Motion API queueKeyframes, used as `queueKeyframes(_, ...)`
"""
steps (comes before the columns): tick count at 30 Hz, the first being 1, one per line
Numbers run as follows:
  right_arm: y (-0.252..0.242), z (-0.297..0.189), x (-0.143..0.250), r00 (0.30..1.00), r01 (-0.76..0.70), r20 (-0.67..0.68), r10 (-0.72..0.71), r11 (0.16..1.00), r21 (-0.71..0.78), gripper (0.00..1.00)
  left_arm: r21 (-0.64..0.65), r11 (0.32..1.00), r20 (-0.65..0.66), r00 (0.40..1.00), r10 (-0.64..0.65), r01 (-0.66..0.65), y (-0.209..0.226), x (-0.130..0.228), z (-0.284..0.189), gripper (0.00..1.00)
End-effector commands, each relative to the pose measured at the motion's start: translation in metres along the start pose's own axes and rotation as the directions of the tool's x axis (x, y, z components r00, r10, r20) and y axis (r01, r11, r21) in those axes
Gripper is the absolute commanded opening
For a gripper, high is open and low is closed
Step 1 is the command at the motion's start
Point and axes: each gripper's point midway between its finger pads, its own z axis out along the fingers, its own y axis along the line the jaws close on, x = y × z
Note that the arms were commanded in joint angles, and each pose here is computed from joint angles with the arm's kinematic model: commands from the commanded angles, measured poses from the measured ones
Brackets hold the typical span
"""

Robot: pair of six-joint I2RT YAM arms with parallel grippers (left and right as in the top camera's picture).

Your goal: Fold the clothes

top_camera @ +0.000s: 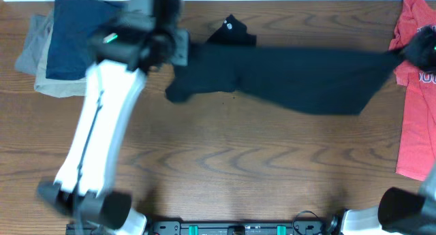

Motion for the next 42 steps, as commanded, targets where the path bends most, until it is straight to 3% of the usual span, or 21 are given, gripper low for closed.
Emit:
queueKeyframes(1, -0.001, 0.017, 0.029, 0.997, 0.028, -0.075, -0.028, 1.0, 0.006, 0.01, 0.035, 0.997, -0.197, 0.978, -0.065, 0.074, -0.005, 0.039, 0.034, 0.06)
queueKeyframes(4, -0.009, 0.04, 0.058, 0.985, 0.029, -0.172, -0.024, 0.999, 0.027, 0.01, 0.035, 0.995, -0.344, 0.936, -0.074, 0.092, -0.006, 0.074, 0.049, 0.06)
queueKeyframes(9, -0.012, 0.047, 0.083, 0.967, 0.033, -0.253, -0.022, 0.999, 0.04, 0.01, 0.019, 0.995, -0.402, 0.912, -0.078, 0.094, -0.004, 0.093, 0.035, 0.07)
queueKeyframes(14, -0.016, 0.028, 0.092, 0.966, 0.038, -0.256, -0.021, 0.997, 0.062, 0.01, 0.016, 0.995, -0.413, 0.907, -0.079, 0.094, -0.003, 0.107, -0.001, 0.06)
queueKeyframes(20, -0.038, 0.001, 0.1, 0.976, 0.03, -0.218, 0.012, 0.981, 0.19, 0.01, 0.017, 0.998, -0.47, 0.881, -0.052, 0.068, -0.01, 0.133, -0.03, 0.06)
queueKeyframes(29, -0.058, 0.012, 0.137, 0.949, 0.037, -0.312, 0.045, 0.968, 0.25, 0.01, -0.004, 1.0, -0.643, 0.766, 0.008, -0.014, -0.036, 0.196, -0.016, 0.06)
queueKeyframes(39, -0.082, 0.033, 0.166, 0.923, 0.001, -0.361, 0.135, 0.936, 0.352, 0.01, -0.121, 0.992, -0.785, 0.615, -0.074, -0.035, -0.029, 0.266, -0.002, 0.07)
queueKeyframes(40, -0.082, 0.034, 0.165, 0.924, -0.001, -0.357, 0.134, 0.937, 0.35, 0.01, -0.126, 0.991, -0.79, 0.608, -0.078, -0.036, -0.028, 0.269, -0.002, 0.14)
queueKeyframes(41, -0.081, 0.034, 0.164, 0.926, -0.002, -0.353, 0.133, 0.937, 0.348, 0.09, -0.129, 0.991, -0.795, 0.601, -0.081, -0.038, -0.027, 0.272, -0.001, 0.26)
queueKeyframes(42, -0.081, 0.035, 0.162, 0.928, -0.003, -0.348, 0.131, 0.938, 0.346, 0.25, -0.131, 0.991, -0.799, 0.596, -0.082, -0.039, -0.026, 0.274, 0.0, 0.46)
